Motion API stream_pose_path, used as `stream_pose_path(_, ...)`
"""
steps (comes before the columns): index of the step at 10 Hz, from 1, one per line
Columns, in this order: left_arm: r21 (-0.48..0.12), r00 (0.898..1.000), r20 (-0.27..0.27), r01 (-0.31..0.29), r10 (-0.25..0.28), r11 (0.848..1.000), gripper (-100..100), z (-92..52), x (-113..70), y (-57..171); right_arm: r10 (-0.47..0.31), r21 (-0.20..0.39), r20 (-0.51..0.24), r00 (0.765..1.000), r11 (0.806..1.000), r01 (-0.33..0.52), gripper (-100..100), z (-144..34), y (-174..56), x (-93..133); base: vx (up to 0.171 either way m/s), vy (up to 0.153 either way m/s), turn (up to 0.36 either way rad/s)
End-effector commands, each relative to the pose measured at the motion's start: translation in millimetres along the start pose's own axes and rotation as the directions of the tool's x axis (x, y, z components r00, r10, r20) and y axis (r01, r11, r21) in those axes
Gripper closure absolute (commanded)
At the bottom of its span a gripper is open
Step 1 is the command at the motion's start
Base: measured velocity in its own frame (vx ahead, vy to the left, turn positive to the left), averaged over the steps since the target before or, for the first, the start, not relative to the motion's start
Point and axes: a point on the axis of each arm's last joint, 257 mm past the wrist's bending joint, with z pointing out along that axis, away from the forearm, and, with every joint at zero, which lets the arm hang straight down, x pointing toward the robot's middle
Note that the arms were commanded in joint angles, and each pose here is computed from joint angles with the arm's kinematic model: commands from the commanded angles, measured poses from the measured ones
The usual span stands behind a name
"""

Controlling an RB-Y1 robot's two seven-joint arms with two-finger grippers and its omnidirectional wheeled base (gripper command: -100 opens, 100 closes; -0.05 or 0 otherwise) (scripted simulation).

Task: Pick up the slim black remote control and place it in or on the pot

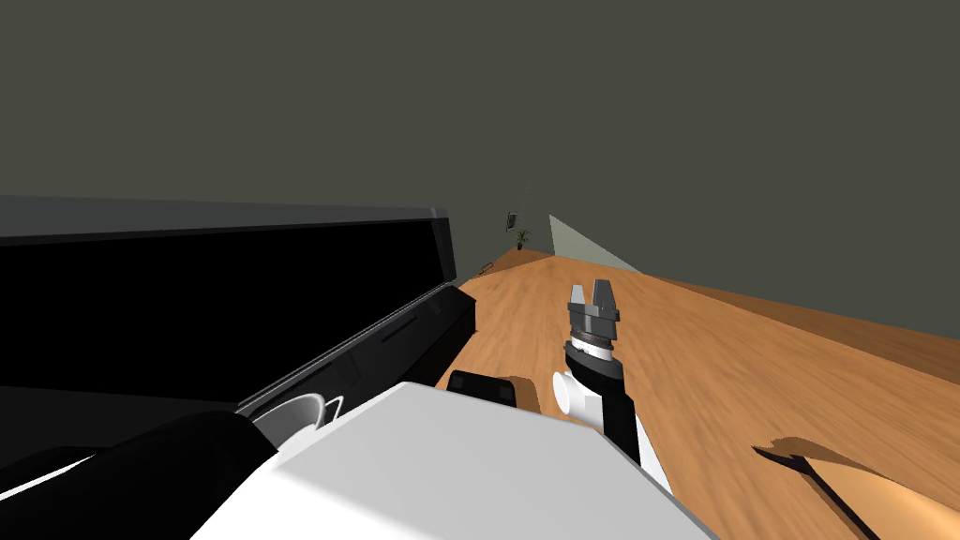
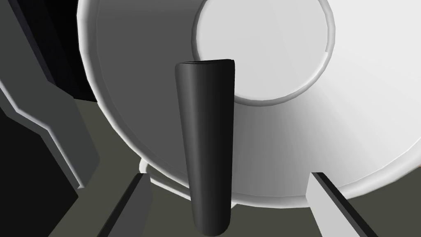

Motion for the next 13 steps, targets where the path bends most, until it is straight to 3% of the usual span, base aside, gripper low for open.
stream_pose_path(1,0.000,1.000,0.000,0.000,0.000,1.000,0,0.0,0.0,0.0,0.000,0.000,0.000,1.000,1.000,0.000,0,0.0,0.0,0.0,0.000,0.000,0.000)
stream_pose_path(2,0.003,1.000,0.002,-0.002,0.002,1.000,-100,-10.8,-0.3,-10.4,0.000,0.000,0.000,1.000,1.000,0.000,0,0.0,0.0,0.0,-0.011,-0.015,0.011)
stream_pose_path(9,0.002,1.000,0.007,-0.020,0.020,1.000,-100,-52.1,8.0,-45.0,0.000,0.000,0.000,1.000,1.000,0.000,0,0.0,0.0,0.0,-0.016,-0.024,0.010)
stream_pose_path(10,0.003,1.000,0.007,-0.020,0.020,1.000,-100,-48.4,6.9,-43.4,0.000,0.000,0.000,1.000,1.000,0.000,0,0.0,0.0,0.0,-0.006,-0.009,0.001)
stream_pose_path(11,0.002,1.000,0.006,-0.019,0.019,1.000,0,-49.0,7.4,-43.7,0.000,0.000,0.000,1.000,1.000,0.000,0,0.0,0.0,0.0,0.000,0.000,0.000)
stream_pose_path(13,0.002,1.000,0.007,-0.019,0.019,1.000,0,-49.0,7.4,-43.6,0.000,0.000,0.000,1.000,1.000,0.000,0,0.0,0.0,0.0,0.000,0.000,0.000)
